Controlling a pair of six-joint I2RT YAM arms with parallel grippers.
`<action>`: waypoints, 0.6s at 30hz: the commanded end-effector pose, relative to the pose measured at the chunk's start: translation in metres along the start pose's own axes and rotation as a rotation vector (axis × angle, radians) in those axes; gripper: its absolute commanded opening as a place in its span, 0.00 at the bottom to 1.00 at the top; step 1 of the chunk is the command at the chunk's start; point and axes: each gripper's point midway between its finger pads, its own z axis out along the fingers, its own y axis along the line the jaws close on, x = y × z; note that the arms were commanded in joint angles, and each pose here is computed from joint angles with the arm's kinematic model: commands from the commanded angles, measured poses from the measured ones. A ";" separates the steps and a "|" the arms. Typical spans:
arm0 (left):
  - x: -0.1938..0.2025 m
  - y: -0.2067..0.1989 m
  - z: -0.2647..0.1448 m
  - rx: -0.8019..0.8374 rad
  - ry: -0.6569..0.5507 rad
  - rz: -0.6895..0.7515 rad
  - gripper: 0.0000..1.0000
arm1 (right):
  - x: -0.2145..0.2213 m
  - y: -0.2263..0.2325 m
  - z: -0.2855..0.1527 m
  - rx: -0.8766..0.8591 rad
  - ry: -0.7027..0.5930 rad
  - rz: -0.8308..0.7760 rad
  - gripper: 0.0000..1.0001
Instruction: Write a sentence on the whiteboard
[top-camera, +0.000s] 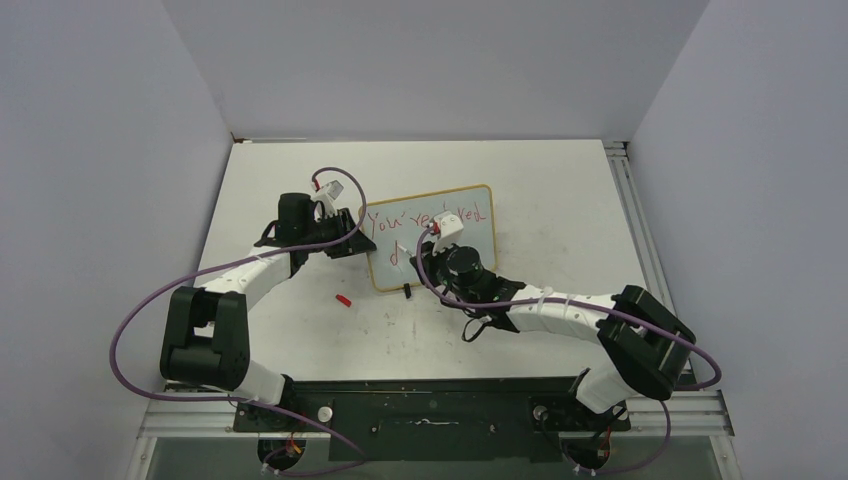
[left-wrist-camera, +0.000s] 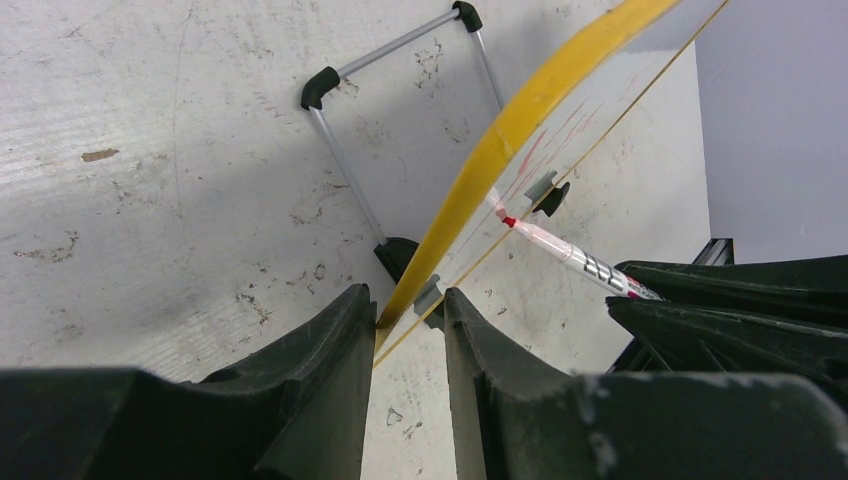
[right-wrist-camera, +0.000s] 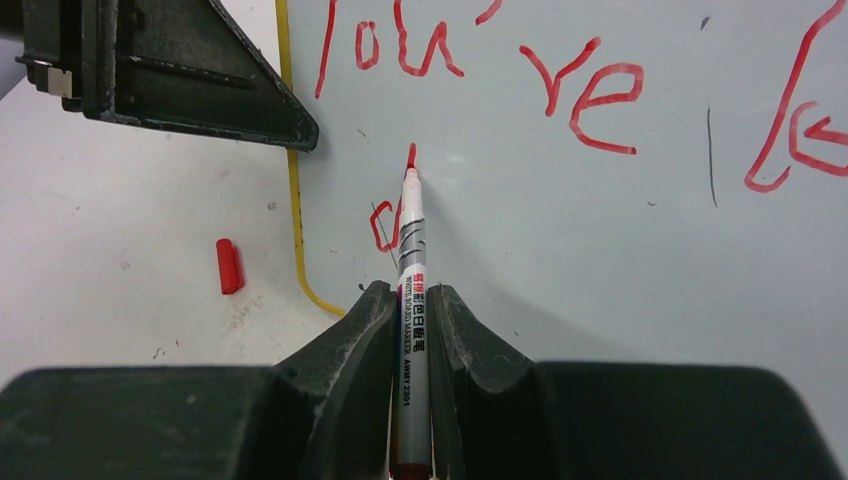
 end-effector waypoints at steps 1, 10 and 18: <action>-0.021 -0.019 -0.002 0.047 -0.044 0.060 0.29 | 0.005 -0.004 -0.005 0.024 -0.007 0.014 0.05; -0.022 -0.020 -0.003 0.050 -0.047 0.063 0.29 | 0.022 -0.004 -0.012 0.031 0.024 0.018 0.05; -0.023 -0.022 -0.004 0.052 -0.052 0.065 0.29 | 0.032 -0.007 -0.018 0.049 0.044 0.013 0.05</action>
